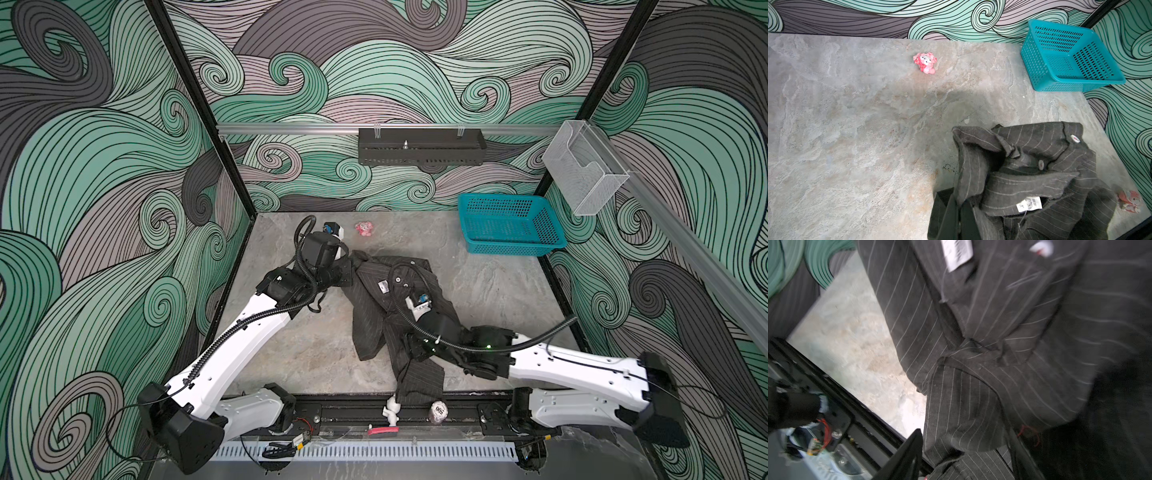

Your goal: Fold and stack the long sleeve shirts

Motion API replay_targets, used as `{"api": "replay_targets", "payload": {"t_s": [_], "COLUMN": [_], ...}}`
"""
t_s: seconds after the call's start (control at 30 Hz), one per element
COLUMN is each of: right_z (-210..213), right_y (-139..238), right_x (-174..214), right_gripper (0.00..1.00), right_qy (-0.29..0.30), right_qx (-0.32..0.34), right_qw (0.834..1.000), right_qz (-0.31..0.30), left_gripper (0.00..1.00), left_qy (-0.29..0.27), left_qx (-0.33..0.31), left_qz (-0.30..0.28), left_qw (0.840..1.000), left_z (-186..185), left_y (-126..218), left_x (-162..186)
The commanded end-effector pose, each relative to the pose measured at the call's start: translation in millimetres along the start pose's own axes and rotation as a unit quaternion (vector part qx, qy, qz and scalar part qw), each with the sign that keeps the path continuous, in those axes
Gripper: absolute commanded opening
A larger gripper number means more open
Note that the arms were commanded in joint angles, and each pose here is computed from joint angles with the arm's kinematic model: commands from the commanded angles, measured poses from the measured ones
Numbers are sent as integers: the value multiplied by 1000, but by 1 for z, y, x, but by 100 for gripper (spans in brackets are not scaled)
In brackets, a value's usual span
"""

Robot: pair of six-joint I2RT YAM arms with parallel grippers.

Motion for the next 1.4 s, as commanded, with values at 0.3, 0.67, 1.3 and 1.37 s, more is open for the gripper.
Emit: {"api": "replay_targets", "payload": {"t_s": [0.3,0.67,1.3,1.37], "right_z": [15,36,-55,-63], "right_y": [-66,-84,-5,22], "right_x": [-3,-2,-41,-52], "right_gripper": [81,99,0,0], "right_qy": [10,-14,-109,-129], "right_qx": [84,11,18,-5], "right_qw": [996,1000,990,985], "right_qz": [-15,-14,-91,-116], "left_gripper": [0,0,0,0], "left_qy": [32,54,21,4], "left_qx": [-29,-34,-66,-88], "left_qz": [-22,-30,-53,-72], "left_qw": [999,998,996,993], "left_z": [16,28,44,50], "left_y": [18,21,33,44], "left_x": [-18,-29,-57,-75]}}
Point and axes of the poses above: each gripper's point midway between its finger pads, its own y axis back along the fingers, its own z axis along the line the jaws close on, x = y × z, the point moved 6 cm from there along y, back along the fingers, and after that the axes turned 1 degree about y, right-handed, at the moved point
